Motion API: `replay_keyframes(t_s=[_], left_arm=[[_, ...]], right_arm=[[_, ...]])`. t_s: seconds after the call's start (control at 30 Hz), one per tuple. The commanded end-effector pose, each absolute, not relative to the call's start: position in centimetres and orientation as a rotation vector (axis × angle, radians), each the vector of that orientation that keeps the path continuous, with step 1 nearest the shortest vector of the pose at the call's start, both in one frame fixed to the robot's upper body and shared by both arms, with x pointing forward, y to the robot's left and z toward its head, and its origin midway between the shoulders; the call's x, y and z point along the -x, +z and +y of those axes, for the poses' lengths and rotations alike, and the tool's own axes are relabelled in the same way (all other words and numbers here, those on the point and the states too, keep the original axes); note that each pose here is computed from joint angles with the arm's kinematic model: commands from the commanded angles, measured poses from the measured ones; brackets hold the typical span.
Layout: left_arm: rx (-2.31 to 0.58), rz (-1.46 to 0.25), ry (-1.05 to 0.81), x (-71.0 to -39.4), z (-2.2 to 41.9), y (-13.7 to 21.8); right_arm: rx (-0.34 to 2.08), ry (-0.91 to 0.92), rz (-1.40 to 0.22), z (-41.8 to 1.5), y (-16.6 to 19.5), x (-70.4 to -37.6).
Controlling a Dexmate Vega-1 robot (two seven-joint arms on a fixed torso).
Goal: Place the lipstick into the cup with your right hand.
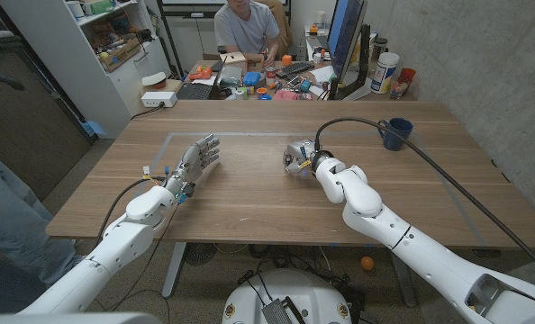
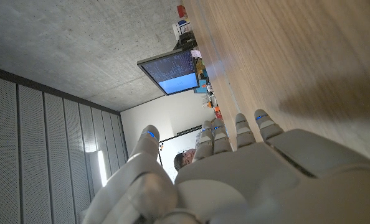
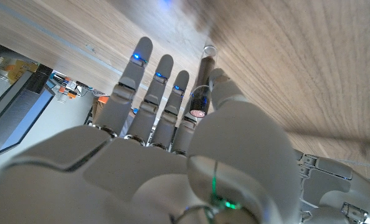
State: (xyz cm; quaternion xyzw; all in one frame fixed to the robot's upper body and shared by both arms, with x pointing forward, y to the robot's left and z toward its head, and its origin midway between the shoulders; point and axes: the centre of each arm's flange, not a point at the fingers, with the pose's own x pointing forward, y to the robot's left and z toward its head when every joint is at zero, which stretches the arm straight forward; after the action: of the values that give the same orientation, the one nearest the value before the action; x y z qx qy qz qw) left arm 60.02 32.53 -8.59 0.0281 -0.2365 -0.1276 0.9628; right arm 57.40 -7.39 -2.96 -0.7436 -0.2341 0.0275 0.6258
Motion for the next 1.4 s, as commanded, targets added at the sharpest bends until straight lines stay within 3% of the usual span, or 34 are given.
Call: replay_keyframes(t_s=[0.03,0.8,1.4], left_arm=[[-0.05,-0.469,-0.257,-60.0,32.6,-9.1],[-0.067,-0.472,-0.272,-60.1,32.3,-8.6],[-0.074,-0.482,-0.264,-60.4,32.1,-8.1]], right_arm=[[1.703,0.04,-0.537,-6.9,-2.9,-57.5],[1.722,0.027,-0.535,-7.6,-0.9,-55.7],[1.729,-0.008,-0.544,-8.9,4.3,-54.3]])
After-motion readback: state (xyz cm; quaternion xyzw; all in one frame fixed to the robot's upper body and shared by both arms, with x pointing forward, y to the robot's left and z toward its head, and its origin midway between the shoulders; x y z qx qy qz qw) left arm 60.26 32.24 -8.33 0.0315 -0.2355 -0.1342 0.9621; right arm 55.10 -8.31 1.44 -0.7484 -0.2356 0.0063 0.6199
